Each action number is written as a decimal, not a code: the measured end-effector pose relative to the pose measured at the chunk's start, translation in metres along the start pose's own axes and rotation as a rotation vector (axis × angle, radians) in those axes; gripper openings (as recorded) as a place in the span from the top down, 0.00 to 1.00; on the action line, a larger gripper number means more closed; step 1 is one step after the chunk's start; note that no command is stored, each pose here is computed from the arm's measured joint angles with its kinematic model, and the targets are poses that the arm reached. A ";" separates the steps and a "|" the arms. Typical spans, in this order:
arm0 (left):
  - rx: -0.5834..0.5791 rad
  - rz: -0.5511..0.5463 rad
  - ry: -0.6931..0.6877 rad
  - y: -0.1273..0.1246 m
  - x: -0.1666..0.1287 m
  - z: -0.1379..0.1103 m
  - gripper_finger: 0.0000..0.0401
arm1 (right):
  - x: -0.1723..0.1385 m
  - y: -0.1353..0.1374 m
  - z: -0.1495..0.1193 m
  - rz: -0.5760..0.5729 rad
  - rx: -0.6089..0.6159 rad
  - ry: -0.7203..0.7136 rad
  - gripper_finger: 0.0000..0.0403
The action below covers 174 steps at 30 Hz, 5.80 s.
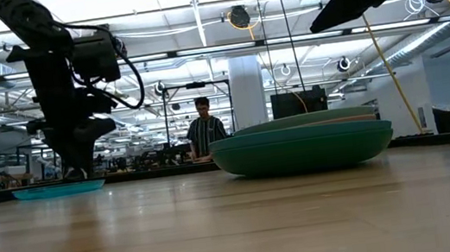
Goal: Stack plastic plates
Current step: Stack the blue plate on top of the green plate
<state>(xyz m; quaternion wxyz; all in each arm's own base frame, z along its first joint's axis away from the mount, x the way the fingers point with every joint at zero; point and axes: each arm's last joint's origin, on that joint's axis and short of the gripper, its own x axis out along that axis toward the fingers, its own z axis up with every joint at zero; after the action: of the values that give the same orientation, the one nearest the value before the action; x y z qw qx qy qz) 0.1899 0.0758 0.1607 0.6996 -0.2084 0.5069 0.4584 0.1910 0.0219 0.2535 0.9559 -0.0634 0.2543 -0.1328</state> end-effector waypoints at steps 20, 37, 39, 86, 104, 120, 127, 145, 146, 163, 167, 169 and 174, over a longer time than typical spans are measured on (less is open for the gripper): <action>-0.021 -0.026 -0.027 0.001 0.002 0.006 0.56 | 0.000 0.000 0.000 0.000 0.008 0.001 0.60; 0.001 -0.024 -0.041 -0.003 -0.001 0.003 0.56 | 0.000 0.000 -0.002 -0.001 0.017 0.020 0.60; 0.003 -0.025 -0.044 -0.005 -0.001 0.003 0.56 | 0.000 0.000 -0.002 -0.001 0.017 0.020 0.60; 0.036 0.181 0.026 -0.016 0.036 -0.007 0.83 | 0.000 0.000 -0.002 -0.001 0.022 0.018 0.60; 0.209 0.155 0.000 -0.047 0.002 -0.011 0.98 | 0.000 0.000 -0.002 -0.001 0.018 0.018 0.60; 0.730 -0.150 -0.388 -0.129 -0.114 0.008 0.99 | 0.000 0.000 -0.002 -0.001 0.018 0.018 0.60; 0.802 -0.387 -0.683 -0.162 -0.167 0.008 0.99 | 0.000 0.000 -0.002 -0.001 0.018 0.018 0.60; 0.908 -0.523 -0.815 -0.222 -0.140 -0.003 0.99 | -0.021 -0.002 0.004 0.133 0.061 -0.066 0.60; 0.900 -0.522 -0.819 -0.223 -0.138 -0.001 0.99 | -0.025 -0.001 0.005 0.165 0.068 -0.080 0.60; 0.731 -0.614 -0.840 -0.242 -0.101 0.028 0.99 | -0.050 0.010 0.007 0.311 0.010 -0.174 0.60; 0.711 -0.619 -0.841 -0.241 -0.100 0.030 0.99 | -0.051 0.011 0.007 0.317 0.001 -0.175 0.60; 0.706 -0.626 -0.851 -0.242 -0.102 0.030 0.99 | -0.051 0.011 0.007 0.317 0.000 -0.175 0.60; 0.684 -0.634 -0.844 -0.242 -0.101 0.031 0.99 | -0.050 0.011 0.007 0.316 -0.003 -0.169 0.60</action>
<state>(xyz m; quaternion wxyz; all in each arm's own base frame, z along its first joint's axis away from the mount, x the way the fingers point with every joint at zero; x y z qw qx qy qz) 0.4055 -0.0631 0.2223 0.9684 0.0860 0.2185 0.0835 0.1546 0.0469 0.2809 0.9827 -0.0349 0.1799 0.0253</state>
